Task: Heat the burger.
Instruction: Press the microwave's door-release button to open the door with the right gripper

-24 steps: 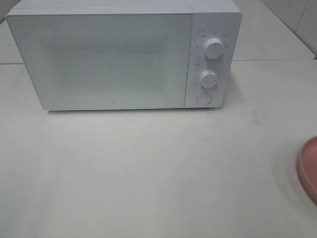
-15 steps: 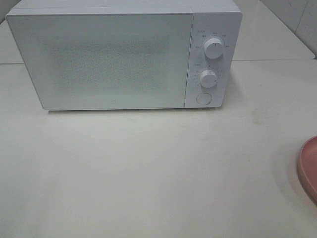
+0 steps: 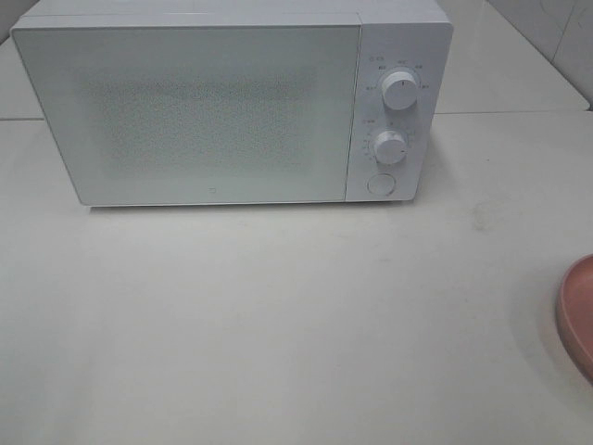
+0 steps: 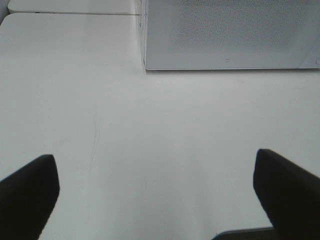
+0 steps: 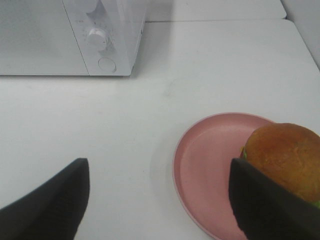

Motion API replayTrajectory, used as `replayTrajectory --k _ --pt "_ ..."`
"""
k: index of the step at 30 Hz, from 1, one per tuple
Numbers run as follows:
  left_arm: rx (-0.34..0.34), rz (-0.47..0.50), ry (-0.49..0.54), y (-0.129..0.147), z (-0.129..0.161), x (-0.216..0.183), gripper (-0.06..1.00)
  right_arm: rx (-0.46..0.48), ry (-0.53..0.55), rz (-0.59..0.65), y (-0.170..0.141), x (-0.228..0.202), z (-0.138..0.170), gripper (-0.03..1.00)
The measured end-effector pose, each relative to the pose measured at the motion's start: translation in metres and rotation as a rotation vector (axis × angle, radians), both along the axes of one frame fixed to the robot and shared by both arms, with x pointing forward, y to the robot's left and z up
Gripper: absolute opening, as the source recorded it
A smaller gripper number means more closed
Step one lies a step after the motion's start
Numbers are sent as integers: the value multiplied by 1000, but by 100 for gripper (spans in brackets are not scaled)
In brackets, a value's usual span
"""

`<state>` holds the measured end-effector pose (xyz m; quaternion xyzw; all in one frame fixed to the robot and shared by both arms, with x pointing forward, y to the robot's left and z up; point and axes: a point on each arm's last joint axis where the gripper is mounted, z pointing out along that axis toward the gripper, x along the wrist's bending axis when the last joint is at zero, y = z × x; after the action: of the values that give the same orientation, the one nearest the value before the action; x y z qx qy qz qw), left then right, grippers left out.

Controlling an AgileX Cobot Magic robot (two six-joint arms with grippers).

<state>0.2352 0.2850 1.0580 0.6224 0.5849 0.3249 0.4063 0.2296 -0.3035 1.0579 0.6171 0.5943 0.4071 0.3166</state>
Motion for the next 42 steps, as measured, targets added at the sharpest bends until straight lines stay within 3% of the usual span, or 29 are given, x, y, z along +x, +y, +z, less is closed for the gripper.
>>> replayTrajectory --k 11,22,42 --pt "0 0 0 0 0 0 97 -28 85 13 6 38 14 75" --pt "0 0 0 0 0 0 97 -33 96 20 12 74 18 75" --pt "0 0 0 0 0 0 97 -39 123 36 24 147 -13 75"
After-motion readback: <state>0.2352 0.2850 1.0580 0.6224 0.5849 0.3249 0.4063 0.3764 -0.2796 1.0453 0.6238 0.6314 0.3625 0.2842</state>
